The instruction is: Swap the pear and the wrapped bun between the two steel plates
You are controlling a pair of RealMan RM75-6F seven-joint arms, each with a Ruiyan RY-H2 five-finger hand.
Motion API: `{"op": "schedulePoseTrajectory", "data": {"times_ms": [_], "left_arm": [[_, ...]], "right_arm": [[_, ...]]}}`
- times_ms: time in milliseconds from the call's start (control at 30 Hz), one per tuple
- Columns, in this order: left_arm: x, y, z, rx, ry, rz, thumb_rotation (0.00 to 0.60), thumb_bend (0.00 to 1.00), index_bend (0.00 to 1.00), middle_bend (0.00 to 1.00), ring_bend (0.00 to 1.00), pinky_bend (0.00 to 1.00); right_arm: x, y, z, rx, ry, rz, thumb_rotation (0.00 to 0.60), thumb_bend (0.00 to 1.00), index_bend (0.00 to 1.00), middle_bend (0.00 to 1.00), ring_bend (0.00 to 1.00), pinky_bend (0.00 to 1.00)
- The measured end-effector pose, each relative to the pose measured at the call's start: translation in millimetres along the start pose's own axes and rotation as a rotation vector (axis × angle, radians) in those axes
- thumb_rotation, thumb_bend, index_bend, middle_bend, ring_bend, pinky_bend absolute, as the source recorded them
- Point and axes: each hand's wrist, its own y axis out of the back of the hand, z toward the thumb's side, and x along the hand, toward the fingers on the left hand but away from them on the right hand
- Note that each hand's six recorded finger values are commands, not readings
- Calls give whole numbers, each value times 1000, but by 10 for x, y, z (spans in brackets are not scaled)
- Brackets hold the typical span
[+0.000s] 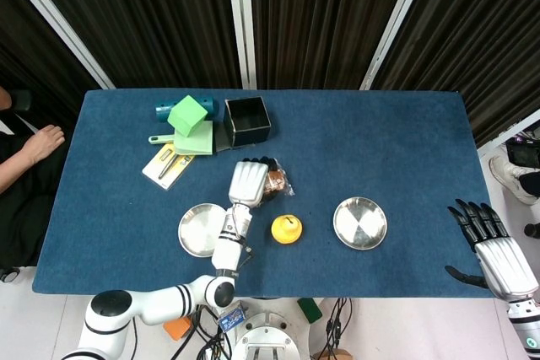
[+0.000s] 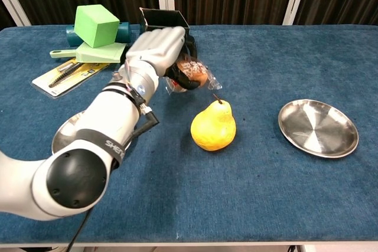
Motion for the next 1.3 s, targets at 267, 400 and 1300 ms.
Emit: {"op": "schedulePoseTrajectory", "data": {"times_ms": [267,400,1300], "left_arm": [[-363,489,-188,-3,-78,42,600,369,565,548,534,520],[-722,687,-575,42,-70,16,600,356,565,545,534,520],[-1459,376,-988,97,-135,-192,600,0,62,70,63,358]], "right_arm": [[-4,-22,33,15,-6,-1,577,244,0,0,0,0],[0,-41,62,29,-7,-1,577,243,0,0,0,0],[-207,-165,369,47,102,33,576,244,0,0,0,0]]}}
